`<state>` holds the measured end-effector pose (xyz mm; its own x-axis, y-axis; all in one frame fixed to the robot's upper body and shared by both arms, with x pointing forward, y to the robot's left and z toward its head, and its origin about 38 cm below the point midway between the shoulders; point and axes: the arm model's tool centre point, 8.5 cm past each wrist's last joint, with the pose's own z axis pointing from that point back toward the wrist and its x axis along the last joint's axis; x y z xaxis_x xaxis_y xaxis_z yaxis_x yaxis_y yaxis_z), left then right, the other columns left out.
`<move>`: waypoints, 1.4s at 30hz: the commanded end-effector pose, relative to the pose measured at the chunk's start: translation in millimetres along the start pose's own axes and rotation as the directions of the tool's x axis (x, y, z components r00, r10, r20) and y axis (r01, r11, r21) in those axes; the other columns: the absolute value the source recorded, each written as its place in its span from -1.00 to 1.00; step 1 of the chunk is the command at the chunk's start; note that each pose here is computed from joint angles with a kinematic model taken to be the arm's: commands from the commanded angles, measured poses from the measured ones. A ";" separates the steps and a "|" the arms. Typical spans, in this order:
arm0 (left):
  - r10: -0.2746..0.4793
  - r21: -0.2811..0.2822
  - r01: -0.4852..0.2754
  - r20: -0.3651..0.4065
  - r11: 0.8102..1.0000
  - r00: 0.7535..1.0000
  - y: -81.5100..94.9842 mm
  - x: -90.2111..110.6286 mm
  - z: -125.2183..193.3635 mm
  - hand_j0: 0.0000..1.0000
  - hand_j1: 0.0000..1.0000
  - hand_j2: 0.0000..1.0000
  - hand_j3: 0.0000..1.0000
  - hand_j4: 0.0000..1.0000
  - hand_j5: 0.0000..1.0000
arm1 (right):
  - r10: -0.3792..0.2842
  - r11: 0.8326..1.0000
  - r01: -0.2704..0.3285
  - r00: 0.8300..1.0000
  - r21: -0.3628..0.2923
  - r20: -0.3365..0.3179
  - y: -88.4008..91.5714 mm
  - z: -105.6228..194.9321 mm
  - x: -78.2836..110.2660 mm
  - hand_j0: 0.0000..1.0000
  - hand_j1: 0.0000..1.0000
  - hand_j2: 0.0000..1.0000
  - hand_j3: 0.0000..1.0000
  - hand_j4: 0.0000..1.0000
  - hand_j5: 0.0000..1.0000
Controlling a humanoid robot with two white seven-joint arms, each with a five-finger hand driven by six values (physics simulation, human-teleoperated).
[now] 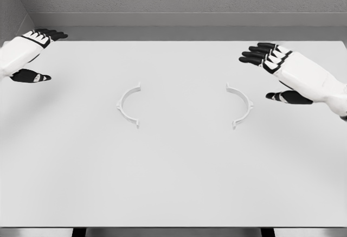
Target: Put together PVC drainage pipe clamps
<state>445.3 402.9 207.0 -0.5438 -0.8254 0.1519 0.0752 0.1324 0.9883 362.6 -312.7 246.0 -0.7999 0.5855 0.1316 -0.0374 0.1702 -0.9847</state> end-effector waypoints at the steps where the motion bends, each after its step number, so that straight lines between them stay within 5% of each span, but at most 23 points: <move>1: 0.004 0.002 -0.004 0.005 1.000 1.000 -1.8 2.2 -2.5 1.00 1.00 1.00 1.00 1.00 1.00 | -0.003 1.000 0.003 1.000 -0.010 0.020 -0.5 -3.3 5.3 1.00 1.00 1.00 1.00 1.00 1.00; 3: -0.002 0.000 0.002 0.011 1.000 1.000 -5.3 5.6 -6.4 1.00 1.00 1.00 1.00 1.00 1.00 | -0.015 1.000 0.015 1.000 -0.015 0.012 0.6 -2.2 3.1 1.00 1.00 1.00 1.00 1.00 1.00; 6: -0.030 -0.011 0.030 0.035 0.999 0.999 -17.3 18.9 -23.5 1.00 1.00 1.00 1.00 1.00 1.00 | -0.051 0.999 0.050 0.992 -0.018 -0.113 13.0 -2.7 -17.7 1.00 1.00 1.00 1.00 1.00 1.00; 8: -0.038 -0.022 0.040 0.049 0.999 0.998 -24.1 25.4 -30.4 1.00 1.00 1.00 1.00 1.00 1.00 | 0.084 0.995 -0.074 0.983 0.071 -0.163 19.0 -13.6 -34.4 1.00 1.00 1.00 1.00 1.00 1.00; 13: -0.043 -0.077 0.048 0.068 0.996 0.997 -38.2 35.0 -40.1 1.00 1.00 1.00 1.00 1.00 1.00 | 0.091 0.982 -0.050 0.971 0.183 -0.221 68.9 -31.5 -61.5 1.00 1.00 1.00 1.00 1.00 1.00; 20: -0.065 -0.110 0.083 0.156 0.990 0.986 -55.7 67.3 -57.7 1.00 1.00 1.00 1.00 1.00 1.00 | 0.066 0.979 -0.015 0.966 0.204 -0.248 84.2 -23.8 -66.6 1.00 1.00 1.00 1.00 1.00 1.00; 29: -0.089 -0.131 0.116 0.194 0.985 0.977 -64.8 81.6 -68.2 1.00 1.00 1.00 1.00 1.00 1.00 | 0.076 0.962 0.004 0.957 0.275 -0.281 117.3 -26.2 -73.8 1.00 1.00 1.00 1.00 1.00 1.00; 42: -0.076 -0.153 0.117 0.252 0.981 0.965 -77.9 102.6 -78.7 1.00 1.00 1.00 1.00 1.00 1.00 | 0.069 0.963 0.011 0.956 0.270 -0.286 123.3 -39.0 -76.0 1.00 1.00 1.00 1.00 1.00 1.00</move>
<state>449.8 266.2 148.7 -0.7408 -0.6692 0.0582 0.1305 -0.0584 0.9897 442.0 -307.9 121.2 -0.5944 0.7995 0.0865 -0.2040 -0.0458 -0.9779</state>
